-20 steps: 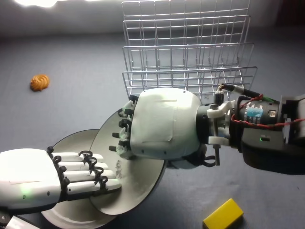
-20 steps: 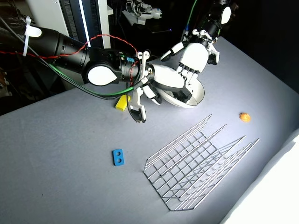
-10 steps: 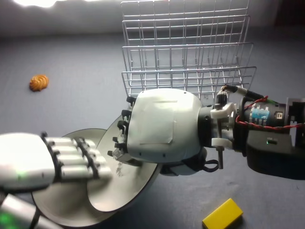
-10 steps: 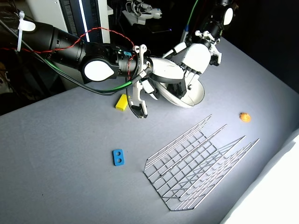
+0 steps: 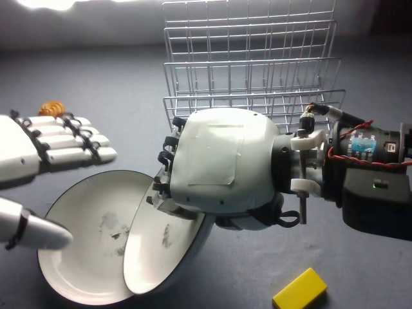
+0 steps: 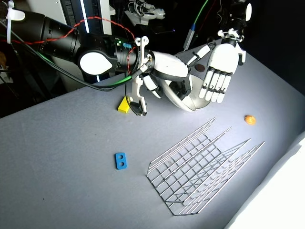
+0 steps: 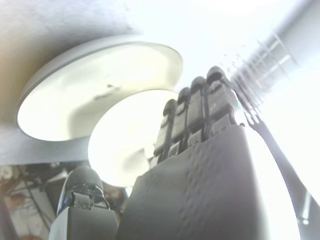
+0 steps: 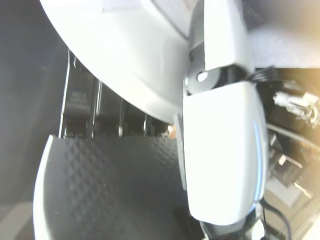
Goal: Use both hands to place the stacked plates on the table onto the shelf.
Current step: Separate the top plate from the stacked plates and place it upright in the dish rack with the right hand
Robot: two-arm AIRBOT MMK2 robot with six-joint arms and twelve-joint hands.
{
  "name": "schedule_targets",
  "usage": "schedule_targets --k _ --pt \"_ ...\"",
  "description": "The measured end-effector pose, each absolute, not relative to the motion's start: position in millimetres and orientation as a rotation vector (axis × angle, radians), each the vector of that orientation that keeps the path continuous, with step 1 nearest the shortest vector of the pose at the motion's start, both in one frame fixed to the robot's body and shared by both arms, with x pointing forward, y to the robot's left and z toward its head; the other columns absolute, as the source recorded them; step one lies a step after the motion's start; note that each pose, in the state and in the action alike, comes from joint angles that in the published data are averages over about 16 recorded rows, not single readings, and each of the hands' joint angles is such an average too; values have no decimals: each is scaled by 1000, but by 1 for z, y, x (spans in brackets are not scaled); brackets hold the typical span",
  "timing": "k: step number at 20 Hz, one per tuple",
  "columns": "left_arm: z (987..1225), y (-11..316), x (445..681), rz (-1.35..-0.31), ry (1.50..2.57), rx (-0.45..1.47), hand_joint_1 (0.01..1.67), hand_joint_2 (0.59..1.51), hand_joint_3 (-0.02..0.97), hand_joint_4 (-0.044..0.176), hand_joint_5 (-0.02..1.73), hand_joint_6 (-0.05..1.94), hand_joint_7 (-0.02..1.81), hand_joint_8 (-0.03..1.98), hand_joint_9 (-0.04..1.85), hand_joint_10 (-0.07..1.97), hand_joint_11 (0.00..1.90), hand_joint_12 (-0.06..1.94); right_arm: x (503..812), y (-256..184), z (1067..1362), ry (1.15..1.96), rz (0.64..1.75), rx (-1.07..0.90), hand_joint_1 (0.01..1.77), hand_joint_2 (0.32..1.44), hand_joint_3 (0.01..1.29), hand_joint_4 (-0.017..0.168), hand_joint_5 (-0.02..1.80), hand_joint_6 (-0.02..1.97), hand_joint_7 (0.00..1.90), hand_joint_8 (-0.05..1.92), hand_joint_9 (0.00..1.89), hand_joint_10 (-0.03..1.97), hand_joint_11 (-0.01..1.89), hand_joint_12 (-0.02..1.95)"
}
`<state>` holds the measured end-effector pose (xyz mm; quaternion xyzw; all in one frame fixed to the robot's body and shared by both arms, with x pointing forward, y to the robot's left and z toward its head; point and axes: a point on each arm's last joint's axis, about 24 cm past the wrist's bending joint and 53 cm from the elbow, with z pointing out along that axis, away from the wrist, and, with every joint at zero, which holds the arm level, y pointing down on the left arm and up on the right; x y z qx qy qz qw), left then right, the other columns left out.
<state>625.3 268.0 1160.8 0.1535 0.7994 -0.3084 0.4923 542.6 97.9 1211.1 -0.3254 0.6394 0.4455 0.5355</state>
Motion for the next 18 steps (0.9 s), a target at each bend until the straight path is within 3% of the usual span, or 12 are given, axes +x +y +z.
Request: schedule_targets --k 8,18 --pt "1184 294 642 -701 1889 300 16 1069 16 2 25 19 19 -3 17 8 13 4 535 88 1249 1470 1117 -694 1328 943 11 2 903 1063 1038 843 1049 929 895 986" --pt "1194 305 644 -684 1868 281 15 1074 16 4 24 18 21 -3 19 8 13 3 535 66 1296 1392 1151 -583 1344 966 11 -2 867 1069 1029 872 1064 954 929 986"
